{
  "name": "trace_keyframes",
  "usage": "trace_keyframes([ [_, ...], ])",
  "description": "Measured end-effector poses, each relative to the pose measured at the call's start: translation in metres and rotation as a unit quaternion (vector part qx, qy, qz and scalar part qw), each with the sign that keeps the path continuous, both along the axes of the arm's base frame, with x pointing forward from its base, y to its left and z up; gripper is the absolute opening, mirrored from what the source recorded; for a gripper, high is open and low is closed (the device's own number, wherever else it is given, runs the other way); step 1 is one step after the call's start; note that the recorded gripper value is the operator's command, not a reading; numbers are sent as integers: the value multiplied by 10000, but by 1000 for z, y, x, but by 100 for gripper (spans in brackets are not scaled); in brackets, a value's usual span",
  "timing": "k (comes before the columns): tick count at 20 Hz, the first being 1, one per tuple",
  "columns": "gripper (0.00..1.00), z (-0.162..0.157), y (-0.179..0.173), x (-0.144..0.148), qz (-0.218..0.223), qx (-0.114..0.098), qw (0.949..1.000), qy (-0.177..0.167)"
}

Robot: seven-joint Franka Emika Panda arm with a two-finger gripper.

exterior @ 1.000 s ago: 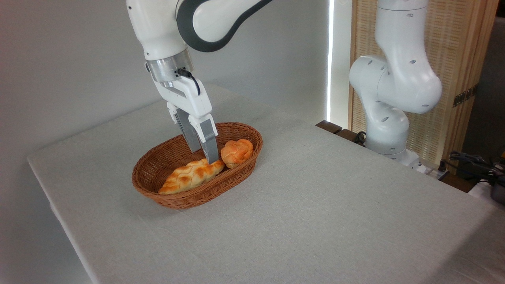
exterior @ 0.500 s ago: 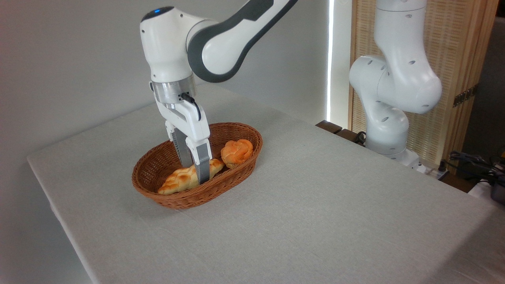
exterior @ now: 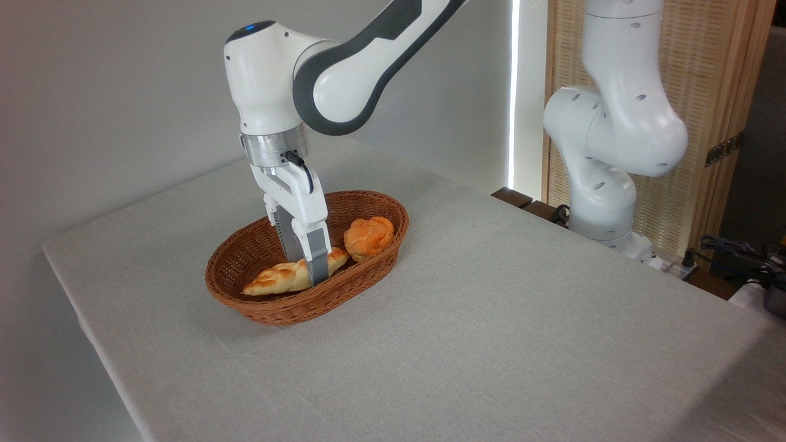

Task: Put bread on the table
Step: 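Close the gripper on the braided loaf and lift it slightly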

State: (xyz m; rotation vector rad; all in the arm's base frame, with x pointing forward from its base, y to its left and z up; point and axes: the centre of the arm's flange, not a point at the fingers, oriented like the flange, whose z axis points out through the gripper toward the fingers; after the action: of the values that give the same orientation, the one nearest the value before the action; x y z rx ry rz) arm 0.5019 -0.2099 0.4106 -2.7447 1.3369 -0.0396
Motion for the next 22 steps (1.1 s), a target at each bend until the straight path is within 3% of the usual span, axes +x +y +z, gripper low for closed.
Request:
trace_keyframes([
  [2,38,-1,-1,0,-8,-7,10000,-12],
  [22,41,1,-5,-2,-57,-23,10000,-49],
])
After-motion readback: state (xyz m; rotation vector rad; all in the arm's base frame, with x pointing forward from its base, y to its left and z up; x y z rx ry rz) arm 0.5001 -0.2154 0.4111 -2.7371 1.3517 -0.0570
